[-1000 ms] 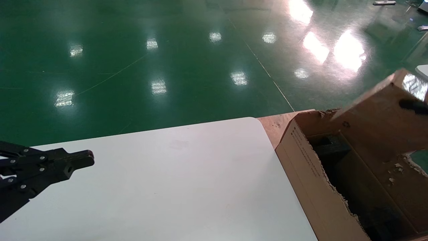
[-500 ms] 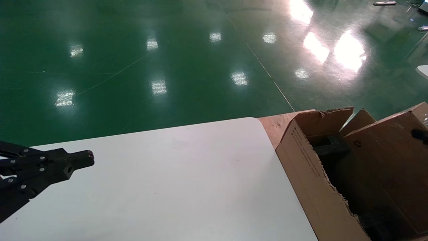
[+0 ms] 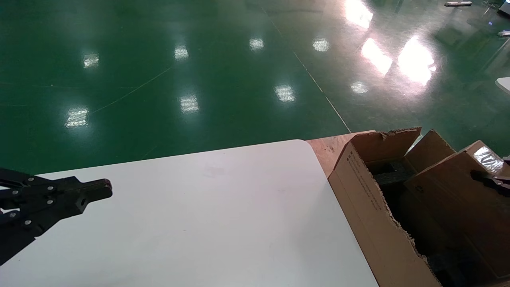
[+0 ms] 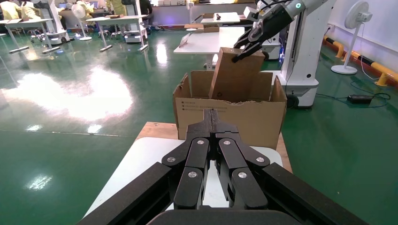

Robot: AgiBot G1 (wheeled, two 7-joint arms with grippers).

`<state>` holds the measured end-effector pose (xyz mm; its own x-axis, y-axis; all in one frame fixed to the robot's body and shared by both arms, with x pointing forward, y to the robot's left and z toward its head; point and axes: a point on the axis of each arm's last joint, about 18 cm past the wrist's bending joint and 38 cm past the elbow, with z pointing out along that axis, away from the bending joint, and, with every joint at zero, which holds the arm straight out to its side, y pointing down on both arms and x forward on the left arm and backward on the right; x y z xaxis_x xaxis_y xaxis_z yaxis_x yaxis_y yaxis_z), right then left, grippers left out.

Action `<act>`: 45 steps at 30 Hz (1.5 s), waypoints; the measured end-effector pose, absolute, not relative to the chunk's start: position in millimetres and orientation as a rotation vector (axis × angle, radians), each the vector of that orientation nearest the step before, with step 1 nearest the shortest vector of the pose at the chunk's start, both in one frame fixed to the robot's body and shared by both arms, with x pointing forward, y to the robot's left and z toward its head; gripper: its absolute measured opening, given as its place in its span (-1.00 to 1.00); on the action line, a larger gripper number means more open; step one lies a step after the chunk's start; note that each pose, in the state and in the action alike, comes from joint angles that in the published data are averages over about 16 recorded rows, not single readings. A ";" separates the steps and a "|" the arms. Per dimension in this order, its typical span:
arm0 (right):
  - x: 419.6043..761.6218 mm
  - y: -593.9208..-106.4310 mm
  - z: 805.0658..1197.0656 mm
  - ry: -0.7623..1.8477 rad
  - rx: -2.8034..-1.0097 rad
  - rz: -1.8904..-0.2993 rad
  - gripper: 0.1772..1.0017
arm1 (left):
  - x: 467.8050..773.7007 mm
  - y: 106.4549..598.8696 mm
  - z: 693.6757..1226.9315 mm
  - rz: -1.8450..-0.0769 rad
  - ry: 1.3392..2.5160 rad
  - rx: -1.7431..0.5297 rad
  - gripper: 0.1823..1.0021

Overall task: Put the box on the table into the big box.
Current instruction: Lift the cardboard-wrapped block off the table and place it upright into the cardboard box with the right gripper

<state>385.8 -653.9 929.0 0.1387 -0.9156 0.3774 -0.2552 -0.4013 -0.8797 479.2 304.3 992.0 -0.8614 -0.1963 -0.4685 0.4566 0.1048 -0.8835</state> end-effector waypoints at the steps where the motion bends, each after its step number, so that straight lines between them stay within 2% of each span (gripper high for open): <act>1: 388.5 -653.6 928.5 1.127 -1.777 -1.286 -0.26 | 479.2 304.3 992.0 -1.807 1.913 0.253 -0.98; 16: 417.5 -651.5 926.9 1.107 -1.914 -1.272 -0.26 | 479.2 304.3 992.0 -1.807 1.913 0.253 -0.98; 35: 419.4 -651.6 927.6 1.109 -1.905 -1.272 -0.26 | 479.2 304.3 992.0 -1.808 1.912 0.253 -0.98; 45: 419.4 -651.6 929.7 1.147 -1.822 -1.239 -0.26 | 479.2 304.3 992.0 -1.808 1.912 0.253 -0.98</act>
<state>419.4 -651.6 929.7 0.1722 -0.9115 0.3735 -0.3020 -0.4098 -0.8607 479.2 304.3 992.0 -0.8614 -0.1968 -0.4683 0.4565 0.1046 -0.8836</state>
